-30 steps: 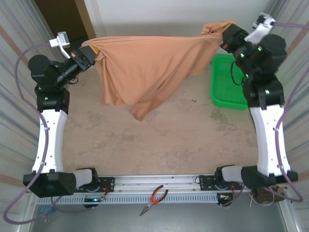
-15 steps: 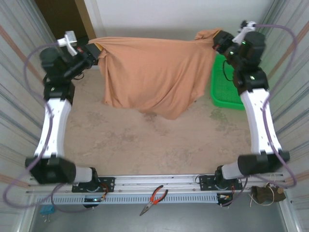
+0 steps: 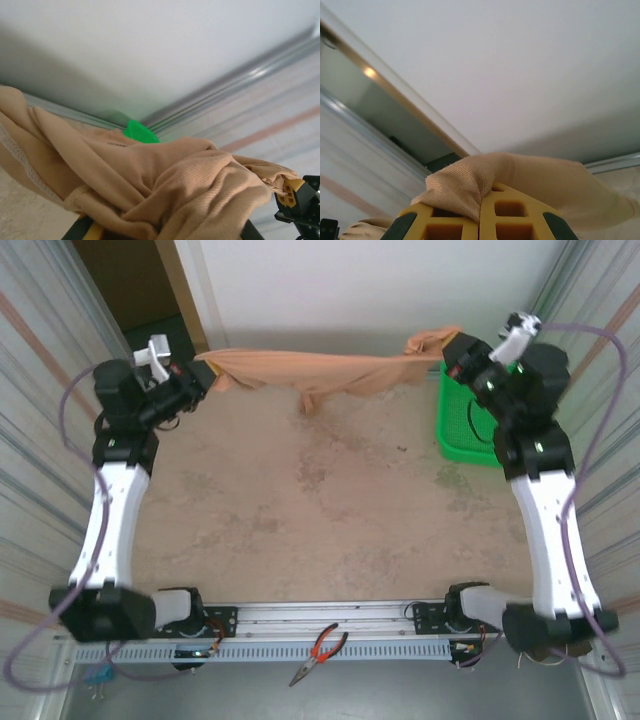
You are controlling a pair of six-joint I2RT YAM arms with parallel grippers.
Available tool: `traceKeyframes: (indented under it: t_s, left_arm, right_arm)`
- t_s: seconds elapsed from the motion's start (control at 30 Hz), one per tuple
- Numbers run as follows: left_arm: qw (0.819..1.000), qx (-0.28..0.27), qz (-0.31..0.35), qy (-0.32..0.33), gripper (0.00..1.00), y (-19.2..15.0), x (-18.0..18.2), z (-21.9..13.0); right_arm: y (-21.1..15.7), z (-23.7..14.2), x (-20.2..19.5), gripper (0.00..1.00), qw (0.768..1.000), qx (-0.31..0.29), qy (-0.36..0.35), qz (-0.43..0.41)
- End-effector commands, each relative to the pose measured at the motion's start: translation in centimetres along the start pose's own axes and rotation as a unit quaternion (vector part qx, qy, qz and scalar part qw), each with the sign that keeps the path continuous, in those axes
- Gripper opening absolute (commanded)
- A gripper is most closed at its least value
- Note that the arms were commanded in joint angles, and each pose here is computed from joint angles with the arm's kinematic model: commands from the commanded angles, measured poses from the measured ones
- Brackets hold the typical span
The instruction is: Fold the inside-out t-shirt
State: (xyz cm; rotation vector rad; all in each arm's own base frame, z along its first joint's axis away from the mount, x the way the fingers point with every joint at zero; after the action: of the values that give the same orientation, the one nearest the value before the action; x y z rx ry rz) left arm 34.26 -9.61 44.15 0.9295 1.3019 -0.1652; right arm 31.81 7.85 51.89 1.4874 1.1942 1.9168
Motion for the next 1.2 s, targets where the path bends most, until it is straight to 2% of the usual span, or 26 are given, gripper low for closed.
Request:
traceKeyframes:
  t_s: [0.0,0.07,0.17,0.23,0.33,0.43,0.6,0.73,0.77,0.83,0.87,0.93,1.0,1.1,1.17]
  left_arm:
    - [1.0,0.002,0.019,0.012,0.06,-2.7,0.2,-1.9]
    - [1.0,0.004,0.019,0.006,0.08,-4.0,-0.7,-2.9]
    - [1.0,0.006,0.023,-0.004,0.11,-5.1,-2.2,-3.9]
    - [1.0,0.003,0.017,0.0,0.13,-5.5,-2.2,-3.8]
    - [1.0,0.008,-0.002,0.024,0.14,-5.4,-0.1,-2.7]
    - [0.998,0.021,-0.015,0.05,0.15,-5.6,3.5,-0.6]
    - [0.991,0.059,-0.04,0.116,0.15,-6.7,12.2,3.8]
    - [0.984,0.072,-0.039,0.157,0.23,-6.7,18.7,7.3]
    - [0.983,0.069,-0.034,0.168,0.3,-6.0,20.1,8.3]
    - [0.982,0.06,-0.03,0.175,0.45,-4.3,21.8,9.8]
    - [0.983,0.052,-0.028,0.172,0.51,-3.3,22.2,10.4]
    - [0.984,0.039,-0.019,0.173,0.56,-1.7,22.2,10.7]
    - [0.982,0.04,-0.002,0.184,0.6,-1.1,21.6,10.3]
    - [0.976,0.055,0.004,0.211,0.62,-2.4,21.0,8.6]
    - [0.967,0.067,-0.007,0.247,0.62,-4.9,21.4,6.3]
  right_arm:
    - [1.3,-4.0,1.0,0.0,0.999,-0.051,-0.004,-0.013]
    - [2.1,-6.7,2.3,0.0,0.997,-0.073,0.005,-0.021]
    - [3.4,-8.5,3.5,0.0,0.995,-0.091,0.009,-0.035]
    - [4.1,-8.5,4.1,0.0,0.995,-0.094,0.013,-0.042]
    - [3.8,-6.4,3.5,0.0,0.996,-0.078,0.009,-0.048]
    - [1.6,-1.9,0.9,0.0,0.998,-0.035,-0.013,-0.045]
    - [-3.8,6.6,-5.2,0.0,0.997,0.034,-0.057,-0.039]
    - [-8.6,14.0,-10.4,0.0,0.992,0.084,-0.09,-0.026]
    - [-9.7,16.1,-11.7,0.04,0.989,0.103,-0.1,-0.027]
    - [-11.7,18.9,-13.1,0.47,0.983,0.148,-0.105,-0.029]
    - [-12.5,19.8,-13.4,0.55,0.979,0.169,-0.109,-0.033]
    - [-13.0,20.0,-12.6,0.63,0.976,0.182,-0.109,-0.044]
    - [-13.6,18.5,-11.3,0.65,0.974,0.193,-0.109,-0.051]
    - [-16.0,14.1,-10.0,0.66,0.966,0.228,-0.118,-0.027]
    - [-19.1,10.1,-9.3,0.66,0.956,0.263,-0.128,-0.009]
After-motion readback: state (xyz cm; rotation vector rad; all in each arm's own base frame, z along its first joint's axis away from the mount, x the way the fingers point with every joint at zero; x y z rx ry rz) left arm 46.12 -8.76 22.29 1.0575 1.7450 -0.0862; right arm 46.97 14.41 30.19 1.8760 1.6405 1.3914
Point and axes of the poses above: each hand's point on the last joint's axis, 136 mm out from that joint toward the fingers, its own z axis out along the fingers, its own x axis along the line the jaws close on, y = z × x, the point moved 2 cm from there along -z, back along the fingers, and after that the axes turned 7 degrees about -z, right-handed, at the moved point
